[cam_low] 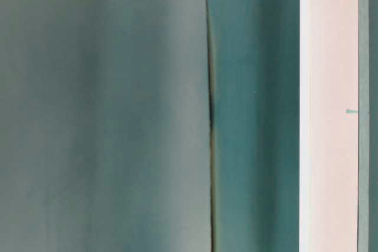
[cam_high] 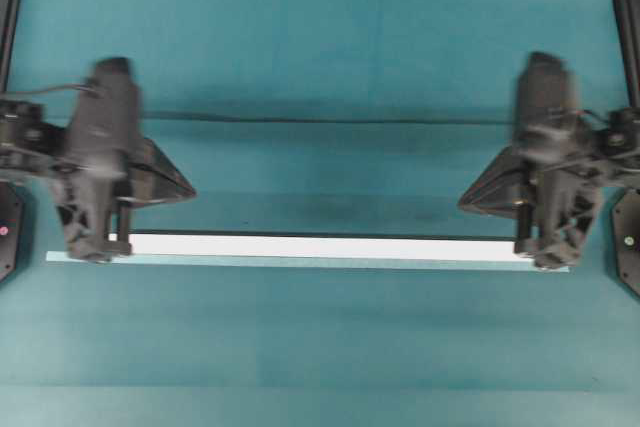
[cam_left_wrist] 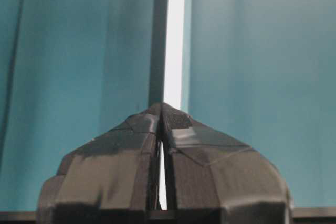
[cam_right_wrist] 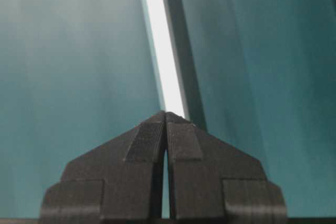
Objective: Lift a wooden board with both hands.
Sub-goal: 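Move both grippers down over the two ends of the white board, then close both grippers on the white board near each end, then lift the board with both grippers and carry it back, then move the held board forward and lower it with both grippers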
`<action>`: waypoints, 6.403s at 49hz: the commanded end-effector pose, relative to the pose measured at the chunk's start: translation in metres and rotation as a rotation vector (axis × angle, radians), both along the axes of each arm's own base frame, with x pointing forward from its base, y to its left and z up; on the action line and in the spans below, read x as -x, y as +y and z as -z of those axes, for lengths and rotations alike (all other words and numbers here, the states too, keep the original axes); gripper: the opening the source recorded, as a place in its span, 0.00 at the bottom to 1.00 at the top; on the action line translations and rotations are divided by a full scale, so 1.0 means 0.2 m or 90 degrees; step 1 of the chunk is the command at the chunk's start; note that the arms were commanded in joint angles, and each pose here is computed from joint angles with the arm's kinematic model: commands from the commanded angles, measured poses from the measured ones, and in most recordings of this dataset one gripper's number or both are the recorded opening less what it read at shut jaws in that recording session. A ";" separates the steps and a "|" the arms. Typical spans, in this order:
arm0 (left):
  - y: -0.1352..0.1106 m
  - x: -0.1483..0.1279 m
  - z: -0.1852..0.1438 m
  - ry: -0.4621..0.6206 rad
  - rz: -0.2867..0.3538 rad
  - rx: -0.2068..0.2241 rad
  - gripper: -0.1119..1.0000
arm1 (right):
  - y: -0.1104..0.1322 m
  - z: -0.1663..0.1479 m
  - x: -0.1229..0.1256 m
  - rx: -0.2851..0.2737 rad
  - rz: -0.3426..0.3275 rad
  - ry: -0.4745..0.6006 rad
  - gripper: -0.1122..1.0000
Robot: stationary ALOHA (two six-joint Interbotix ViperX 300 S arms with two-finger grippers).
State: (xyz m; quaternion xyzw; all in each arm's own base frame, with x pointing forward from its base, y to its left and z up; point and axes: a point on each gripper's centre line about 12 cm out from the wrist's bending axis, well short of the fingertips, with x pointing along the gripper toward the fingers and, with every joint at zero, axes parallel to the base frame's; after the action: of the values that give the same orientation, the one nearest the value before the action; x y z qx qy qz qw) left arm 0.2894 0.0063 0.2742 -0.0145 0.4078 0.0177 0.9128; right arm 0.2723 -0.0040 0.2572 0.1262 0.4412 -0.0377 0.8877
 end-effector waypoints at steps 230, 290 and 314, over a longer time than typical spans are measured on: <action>0.03 -0.10 -0.38 0.204 -0.009 -0.006 0.26 | -0.03 -0.39 -0.29 0.046 -0.062 0.315 0.30; 0.03 -0.08 -0.82 0.198 -0.015 -0.007 0.26 | -0.05 -0.81 -0.27 0.057 -0.037 0.248 0.30; 0.04 -0.08 -0.82 0.196 -0.016 -0.007 0.26 | -0.05 -0.80 -0.27 0.061 -0.035 0.256 0.30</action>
State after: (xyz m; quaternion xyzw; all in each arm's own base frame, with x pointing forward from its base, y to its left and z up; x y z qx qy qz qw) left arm 0.3032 0.0143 0.4244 -0.0125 0.5691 0.0349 0.8214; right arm 0.3211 -0.0133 0.4090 0.0529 0.6273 -0.0484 0.7755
